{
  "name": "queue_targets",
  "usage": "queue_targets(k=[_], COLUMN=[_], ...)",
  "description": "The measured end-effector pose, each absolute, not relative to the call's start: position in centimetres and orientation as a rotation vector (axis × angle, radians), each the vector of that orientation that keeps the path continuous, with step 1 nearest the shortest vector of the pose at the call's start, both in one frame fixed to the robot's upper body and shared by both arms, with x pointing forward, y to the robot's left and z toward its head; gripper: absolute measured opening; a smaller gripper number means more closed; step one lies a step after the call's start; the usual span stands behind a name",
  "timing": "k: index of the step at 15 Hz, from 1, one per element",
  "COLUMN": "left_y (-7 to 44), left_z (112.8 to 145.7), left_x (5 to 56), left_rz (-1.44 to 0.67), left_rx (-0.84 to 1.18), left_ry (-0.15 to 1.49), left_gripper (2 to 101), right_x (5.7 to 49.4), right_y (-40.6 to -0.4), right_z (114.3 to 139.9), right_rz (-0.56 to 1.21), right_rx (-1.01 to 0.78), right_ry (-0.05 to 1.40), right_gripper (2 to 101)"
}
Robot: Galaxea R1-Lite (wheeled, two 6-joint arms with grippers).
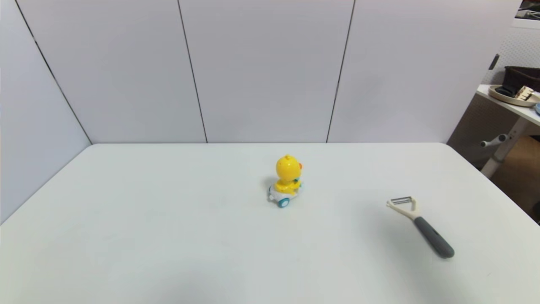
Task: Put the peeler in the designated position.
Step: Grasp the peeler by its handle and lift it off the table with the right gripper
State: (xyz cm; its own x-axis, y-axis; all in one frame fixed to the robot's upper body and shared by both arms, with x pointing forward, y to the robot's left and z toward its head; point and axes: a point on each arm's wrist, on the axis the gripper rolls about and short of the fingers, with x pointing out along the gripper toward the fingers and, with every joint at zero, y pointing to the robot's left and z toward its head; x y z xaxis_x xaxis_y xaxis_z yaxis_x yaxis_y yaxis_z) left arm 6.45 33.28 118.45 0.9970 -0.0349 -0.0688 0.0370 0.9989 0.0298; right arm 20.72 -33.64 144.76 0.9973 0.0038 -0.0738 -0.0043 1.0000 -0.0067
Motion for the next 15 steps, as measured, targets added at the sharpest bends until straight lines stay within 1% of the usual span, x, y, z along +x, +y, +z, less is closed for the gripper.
queue_targets(k=[3,6,9,11,15], left_y=[33.3,33.3,33.3,33.3,33.3], left_z=[118.4,118.5,118.5,118.4,118.4], left_x=[6.5,6.4,6.4,6.5,6.5], left_rz=[-0.036,-0.036,-0.036,-0.036,-0.036], left_rx=[0.031,0.031,0.031,0.031,0.031], left_ry=[0.068,0.068,0.068,0.068,0.068], left_gripper=[97.8,97.8,97.8,97.8,97.8], right_x=[25.0,27.9,29.9,30.9,31.7], right_y=[-33.6,-33.6,-33.6,-33.6,-33.1], right_z=[143.7,141.0,138.5,136.7,132.5], right_rz=[0.008,0.011,0.014,0.018,0.064], right_rx=[-0.031,-0.036,-0.036,-0.035,-0.048], right_ry=[0.183,0.352,0.516,0.601,0.766], right_gripper=[98.0,98.0,98.0,98.0,98.0])
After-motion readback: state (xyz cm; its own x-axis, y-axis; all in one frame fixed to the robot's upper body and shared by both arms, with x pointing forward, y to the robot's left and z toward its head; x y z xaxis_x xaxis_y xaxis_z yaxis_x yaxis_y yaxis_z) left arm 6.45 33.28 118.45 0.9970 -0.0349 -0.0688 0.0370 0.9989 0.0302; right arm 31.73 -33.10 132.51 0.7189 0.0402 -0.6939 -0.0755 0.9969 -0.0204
